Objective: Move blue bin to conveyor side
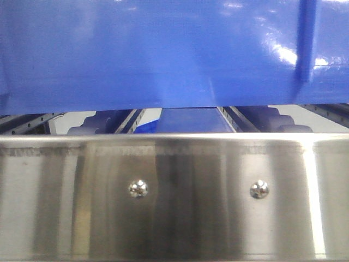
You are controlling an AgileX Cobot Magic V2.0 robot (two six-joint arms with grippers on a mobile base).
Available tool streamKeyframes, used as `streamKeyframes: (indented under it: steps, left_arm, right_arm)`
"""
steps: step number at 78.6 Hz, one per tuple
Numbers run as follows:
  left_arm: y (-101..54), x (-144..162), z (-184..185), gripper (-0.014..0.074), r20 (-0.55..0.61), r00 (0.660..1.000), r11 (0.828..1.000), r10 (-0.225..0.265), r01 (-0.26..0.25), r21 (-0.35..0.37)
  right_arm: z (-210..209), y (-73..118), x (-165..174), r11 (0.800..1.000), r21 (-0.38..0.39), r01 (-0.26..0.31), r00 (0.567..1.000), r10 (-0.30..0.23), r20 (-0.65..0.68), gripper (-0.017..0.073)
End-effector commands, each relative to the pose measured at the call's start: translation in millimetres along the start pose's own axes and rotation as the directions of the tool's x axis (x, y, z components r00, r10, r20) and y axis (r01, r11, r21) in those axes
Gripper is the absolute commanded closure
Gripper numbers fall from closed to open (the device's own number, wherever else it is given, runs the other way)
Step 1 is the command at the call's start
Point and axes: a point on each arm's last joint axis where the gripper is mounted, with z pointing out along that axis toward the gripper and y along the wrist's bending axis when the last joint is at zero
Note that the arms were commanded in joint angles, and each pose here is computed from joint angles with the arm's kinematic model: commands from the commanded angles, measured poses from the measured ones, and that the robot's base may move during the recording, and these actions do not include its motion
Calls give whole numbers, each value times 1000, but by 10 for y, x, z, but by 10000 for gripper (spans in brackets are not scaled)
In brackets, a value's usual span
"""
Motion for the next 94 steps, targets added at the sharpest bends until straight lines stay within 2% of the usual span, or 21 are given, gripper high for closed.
streamKeyframes:
  steps: [1,14,32,44,94]
  left_arm:
    - [11,-31,68,98,-5,1000,1000,3,-3,-6]
    - [-1,-48,239,98,-45,999,1000,3,-3,0]
    - [-2,-57,438,98,-91,996,1000,3,-3,-2]
    - [-3,-60,554,98,-118,993,1000,3,-3,-2]
    - [-4,-60,645,98,-138,990,1000,3,-4,-3]
  right_arm:
    - [74,-34,-43,999,31,6,1000,-6,-6,0]
    - [237,-143,-74,991,136,2,999,4,-43,0]
    - [489,-162,-100,991,132,-11,995,25,-102,0]
    - [636,-140,-107,995,96,-30,990,44,-137,0]
    - [804,-91,-105,997,82,-16,984,30,-178,0]
